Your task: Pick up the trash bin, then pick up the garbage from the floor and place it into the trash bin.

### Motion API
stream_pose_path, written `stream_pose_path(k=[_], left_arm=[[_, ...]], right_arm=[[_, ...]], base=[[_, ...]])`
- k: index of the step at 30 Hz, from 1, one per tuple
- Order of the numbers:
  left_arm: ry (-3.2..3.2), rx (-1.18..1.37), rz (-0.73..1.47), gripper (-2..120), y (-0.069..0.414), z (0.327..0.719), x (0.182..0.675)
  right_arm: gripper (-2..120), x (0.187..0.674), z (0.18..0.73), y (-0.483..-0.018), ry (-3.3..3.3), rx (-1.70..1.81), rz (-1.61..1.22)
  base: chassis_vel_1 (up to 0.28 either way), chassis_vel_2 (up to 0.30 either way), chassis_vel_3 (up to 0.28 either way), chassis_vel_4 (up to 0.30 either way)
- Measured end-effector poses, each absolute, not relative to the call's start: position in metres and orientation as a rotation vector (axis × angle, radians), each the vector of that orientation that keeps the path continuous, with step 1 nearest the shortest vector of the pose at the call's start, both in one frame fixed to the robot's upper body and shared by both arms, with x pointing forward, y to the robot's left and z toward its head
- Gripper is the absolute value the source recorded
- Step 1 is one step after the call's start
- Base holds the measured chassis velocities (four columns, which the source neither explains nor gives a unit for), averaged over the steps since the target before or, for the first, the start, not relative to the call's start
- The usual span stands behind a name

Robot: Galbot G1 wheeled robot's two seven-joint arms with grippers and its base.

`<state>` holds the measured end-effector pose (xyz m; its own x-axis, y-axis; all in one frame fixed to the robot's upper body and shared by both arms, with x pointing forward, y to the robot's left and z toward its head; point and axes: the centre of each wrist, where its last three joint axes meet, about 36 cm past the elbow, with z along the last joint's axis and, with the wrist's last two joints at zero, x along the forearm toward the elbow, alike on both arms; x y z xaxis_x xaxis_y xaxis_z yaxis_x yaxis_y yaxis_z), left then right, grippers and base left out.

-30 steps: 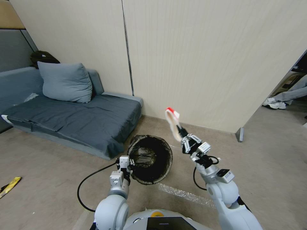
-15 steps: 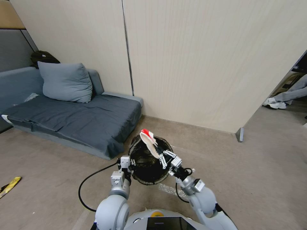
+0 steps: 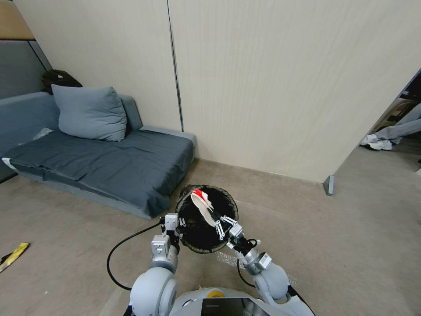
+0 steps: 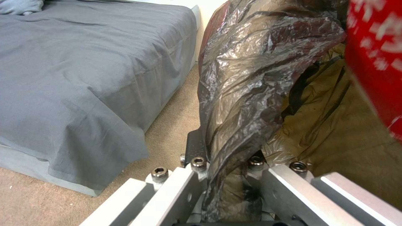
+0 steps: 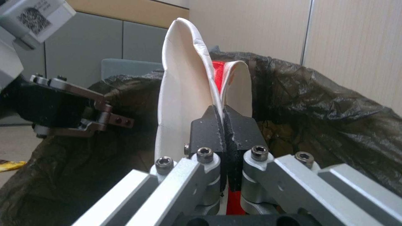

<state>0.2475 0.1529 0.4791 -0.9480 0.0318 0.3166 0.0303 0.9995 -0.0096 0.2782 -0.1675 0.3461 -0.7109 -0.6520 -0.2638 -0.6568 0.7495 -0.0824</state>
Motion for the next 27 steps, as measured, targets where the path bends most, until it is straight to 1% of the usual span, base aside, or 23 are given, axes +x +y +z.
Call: stream_pose_path(k=[1, 4, 5, 8, 9, 10, 11, 13, 14, 17, 19, 21, 23, 24, 25, 26, 27], left_arm=[[-2.819, -0.045, 0.007, 0, 0.153, 0.479, 0.247], [-2.823, -0.040, 0.008, 0, 0.153, 0.479, 0.248], [-2.823, -0.040, 0.008, 0, 0.153, 0.479, 0.248], [-2.831, -0.034, 0.010, 0, 0.154, 0.479, 0.248], [-2.831, -0.034, 0.010, 0, 0.154, 0.479, 0.248], [-2.833, -0.031, 0.010, 0, 0.154, 0.479, 0.248], [-2.833, -0.027, 0.010, 0, 0.154, 0.479, 0.248], [-2.830, -0.022, 0.009, 0, 0.154, 0.479, 0.248], [-2.830, -0.022, 0.009, 0, 0.154, 0.479, 0.248], [-2.823, -0.022, 0.006, 0, 0.154, 0.479, 0.248], [-2.822, -0.022, 0.006, 0, 0.154, 0.479, 0.248], [-2.821, -0.024, 0.007, 0, 0.154, 0.479, 0.248], [-2.821, -0.024, 0.007, 0, 0.154, 0.479, 0.248], [-2.821, -0.029, 0.012, 0, 0.153, 0.480, 0.248], [-2.821, -0.030, 0.012, 0, 0.154, 0.480, 0.248], [-2.821, -0.031, 0.012, 0, 0.154, 0.481, 0.248], [-2.820, -0.031, 0.012, 0, 0.154, 0.481, 0.247]], right_arm=[[0, 0.278, 0.346, -0.167, 2.673, -1.023, 0.025], [14, 0.277, 0.345, -0.167, 2.672, -1.014, 0.018], [14, 0.277, 0.345, -0.167, 2.672, -1.014, 0.018], [29, 0.275, 0.348, -0.169, 2.665, -1.006, 0.012], [29, 0.275, 0.348, -0.169, 2.665, -1.006, 0.012], [32, 0.275, 0.349, -0.170, 2.664, -1.002, 0.010], [39, 0.275, 0.350, -0.171, 2.663, -0.997, 0.006], [47, 0.276, 0.355, -0.172, 2.652, -0.979, 0.004], [47, 0.276, 0.355, -0.172, 2.652, -0.979, 0.004], [63, 0.276, 0.365, -0.172, 2.629, -0.965, 0.006], [64, 0.276, 0.366, -0.172, 2.628, -0.966, 0.006], [73, 0.275, 0.366, -0.171, 2.628, -0.970, 0.007], [73, 0.275, 0.366, -0.171, 2.628, -0.970, 0.007], [84, 0.273, 0.366, -0.170, 2.629, -0.975, 0.007], [91, 0.273, 0.366, -0.169, 2.628, -0.974, 0.007], [92, 0.273, 0.366, -0.169, 2.626, -0.975, 0.006], [98, 0.272, 0.369, -0.168, 2.617, -0.973, 0.003]], base=[[0.000, 0.000, 0.000, 0.000], [0.000, 0.000, 0.000, 0.000], [0.000, 0.000, 0.000, 0.000], [0.000, 0.000, 0.000, 0.000], [0.000, 0.000, 0.000, 0.000], [0.000, 0.000, 0.000, 0.000], [0.000, 0.000, 0.000, 0.000], [0.000, 0.000, 0.000, 0.000], [0.000, 0.000, 0.000, 0.000], [0.000, 0.000, 0.000, 0.000], [0.000, 0.000, 0.000, 0.000], [0.000, 0.000, 0.000, 0.000], [0.000, 0.000, 0.000, 0.000], [0.000, 0.000, 0.000, 0.000], [0.000, 0.000, 0.000, 0.000], [0.000, 0.000, 0.000, 0.000], [0.000, 0.000, 0.000, 0.000]])
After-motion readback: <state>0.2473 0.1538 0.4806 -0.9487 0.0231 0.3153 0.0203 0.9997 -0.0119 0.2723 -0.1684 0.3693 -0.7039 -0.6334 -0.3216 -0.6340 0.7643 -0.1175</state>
